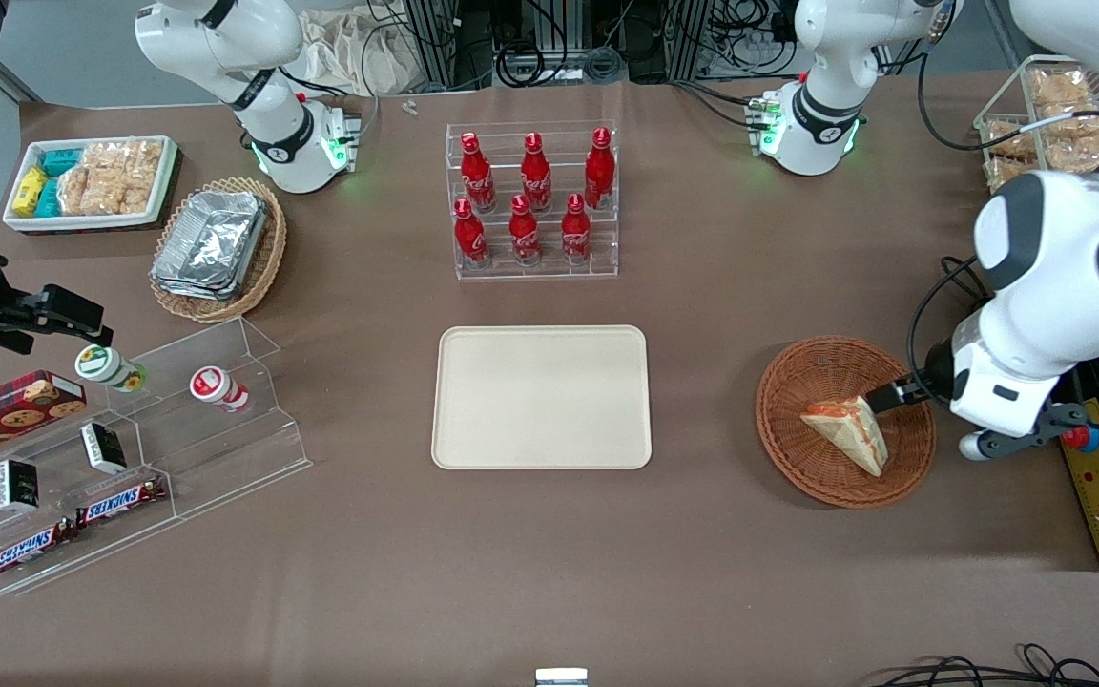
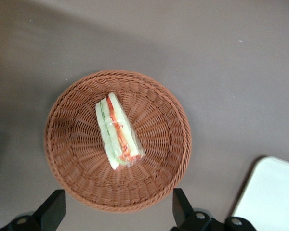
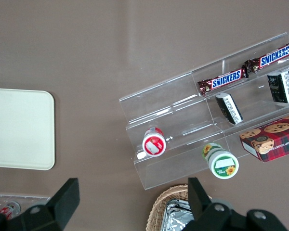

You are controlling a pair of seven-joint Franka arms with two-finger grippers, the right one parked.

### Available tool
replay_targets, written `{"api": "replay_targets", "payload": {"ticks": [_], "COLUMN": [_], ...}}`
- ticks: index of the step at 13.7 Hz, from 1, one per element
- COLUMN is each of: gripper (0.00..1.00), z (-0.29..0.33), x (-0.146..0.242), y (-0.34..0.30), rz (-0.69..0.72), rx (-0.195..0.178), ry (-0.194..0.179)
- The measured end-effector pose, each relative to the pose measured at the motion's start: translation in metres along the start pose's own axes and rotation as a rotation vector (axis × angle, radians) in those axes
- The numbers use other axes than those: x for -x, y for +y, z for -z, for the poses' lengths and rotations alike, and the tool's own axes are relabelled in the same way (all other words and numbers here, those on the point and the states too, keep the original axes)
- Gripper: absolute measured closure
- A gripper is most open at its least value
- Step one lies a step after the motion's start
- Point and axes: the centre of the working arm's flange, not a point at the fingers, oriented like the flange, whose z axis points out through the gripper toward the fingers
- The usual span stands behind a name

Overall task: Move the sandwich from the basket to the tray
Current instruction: 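Lower the open left gripper onto the wrapped sandwich in the wicker basket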

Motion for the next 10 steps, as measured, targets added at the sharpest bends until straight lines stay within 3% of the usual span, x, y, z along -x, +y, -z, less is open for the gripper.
{"api": "replay_targets", "payload": {"ticks": [2,5,10], "gripper": [0.0,0.0,0.0], "z": [-0.027,-0.062,-0.113], "x": [0.003,0.003,-0.002], "y": [-0.006,-0.011,-0.021], "rz": [0.135,0.245,0.316], "rx": [0.01,-0.005,-0.023], "ry": [0.012,-0.027,-0.081]}}
